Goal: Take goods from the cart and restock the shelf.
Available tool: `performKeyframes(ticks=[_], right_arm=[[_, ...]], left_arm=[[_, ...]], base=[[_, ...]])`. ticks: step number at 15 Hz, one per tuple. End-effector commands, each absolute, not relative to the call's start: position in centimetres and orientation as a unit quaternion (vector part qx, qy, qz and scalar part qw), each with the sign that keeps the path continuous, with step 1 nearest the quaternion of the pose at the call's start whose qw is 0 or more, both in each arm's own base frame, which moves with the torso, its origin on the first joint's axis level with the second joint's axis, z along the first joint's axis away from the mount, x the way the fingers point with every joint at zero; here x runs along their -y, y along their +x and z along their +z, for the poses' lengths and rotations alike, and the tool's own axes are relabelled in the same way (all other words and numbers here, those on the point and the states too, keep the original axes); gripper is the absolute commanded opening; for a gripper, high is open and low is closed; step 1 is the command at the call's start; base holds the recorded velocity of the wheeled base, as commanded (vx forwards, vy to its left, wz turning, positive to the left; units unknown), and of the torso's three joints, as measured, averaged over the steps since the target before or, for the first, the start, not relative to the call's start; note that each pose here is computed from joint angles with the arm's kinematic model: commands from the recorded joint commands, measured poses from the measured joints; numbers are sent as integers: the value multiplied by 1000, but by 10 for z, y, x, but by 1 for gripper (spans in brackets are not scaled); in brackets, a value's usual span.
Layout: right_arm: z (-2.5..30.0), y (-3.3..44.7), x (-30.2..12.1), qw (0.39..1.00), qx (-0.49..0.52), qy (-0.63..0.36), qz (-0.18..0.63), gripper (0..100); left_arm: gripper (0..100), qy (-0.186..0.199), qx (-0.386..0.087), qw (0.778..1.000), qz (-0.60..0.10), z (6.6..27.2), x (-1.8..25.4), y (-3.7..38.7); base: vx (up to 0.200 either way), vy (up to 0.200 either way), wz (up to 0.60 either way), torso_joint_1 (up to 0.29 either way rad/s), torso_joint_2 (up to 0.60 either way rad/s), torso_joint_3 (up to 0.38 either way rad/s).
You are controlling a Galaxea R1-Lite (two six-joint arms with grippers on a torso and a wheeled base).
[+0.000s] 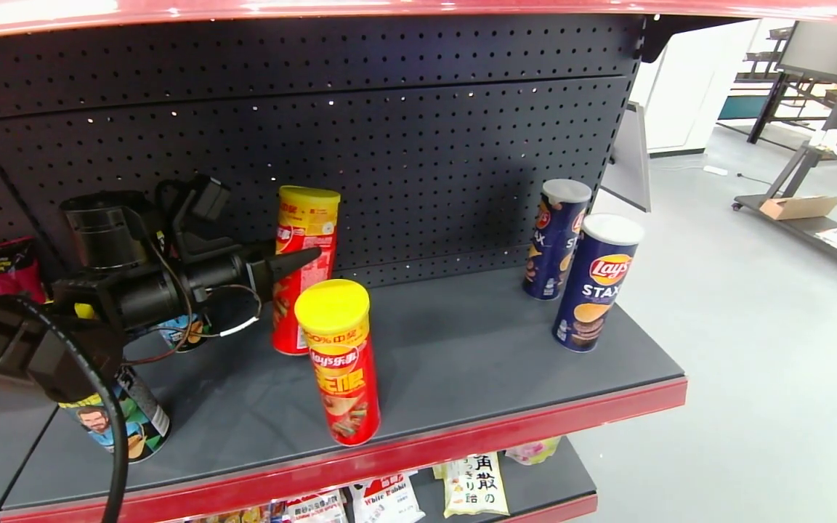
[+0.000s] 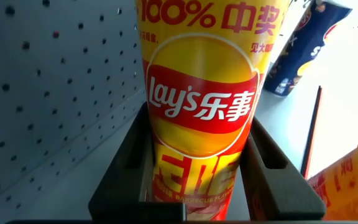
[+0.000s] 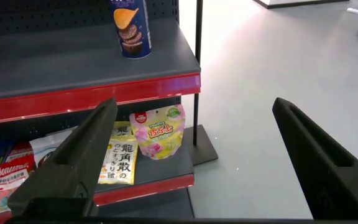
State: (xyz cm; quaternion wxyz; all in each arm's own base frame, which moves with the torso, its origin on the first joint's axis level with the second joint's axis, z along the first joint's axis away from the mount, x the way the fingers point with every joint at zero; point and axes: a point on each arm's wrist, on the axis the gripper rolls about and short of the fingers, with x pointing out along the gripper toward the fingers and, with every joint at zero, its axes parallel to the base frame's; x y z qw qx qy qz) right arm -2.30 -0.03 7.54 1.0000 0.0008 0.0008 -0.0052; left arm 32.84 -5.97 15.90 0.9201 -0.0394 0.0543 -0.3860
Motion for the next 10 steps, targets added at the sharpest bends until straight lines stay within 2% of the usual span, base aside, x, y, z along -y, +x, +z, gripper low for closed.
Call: performKeyframes(ticks=[1,10], right_arm=[[75,-23,0,1000,-2,1,-5,100],[75,-23,0,1000,-2,1,-5,100]], left_arm=[[0,-38,-49,920,-387,162,60,329],[0,-34,-37,915,-401,156,75,363]], base=[[0,0,0,0,0,0],[0,0,0,0,0,0]])
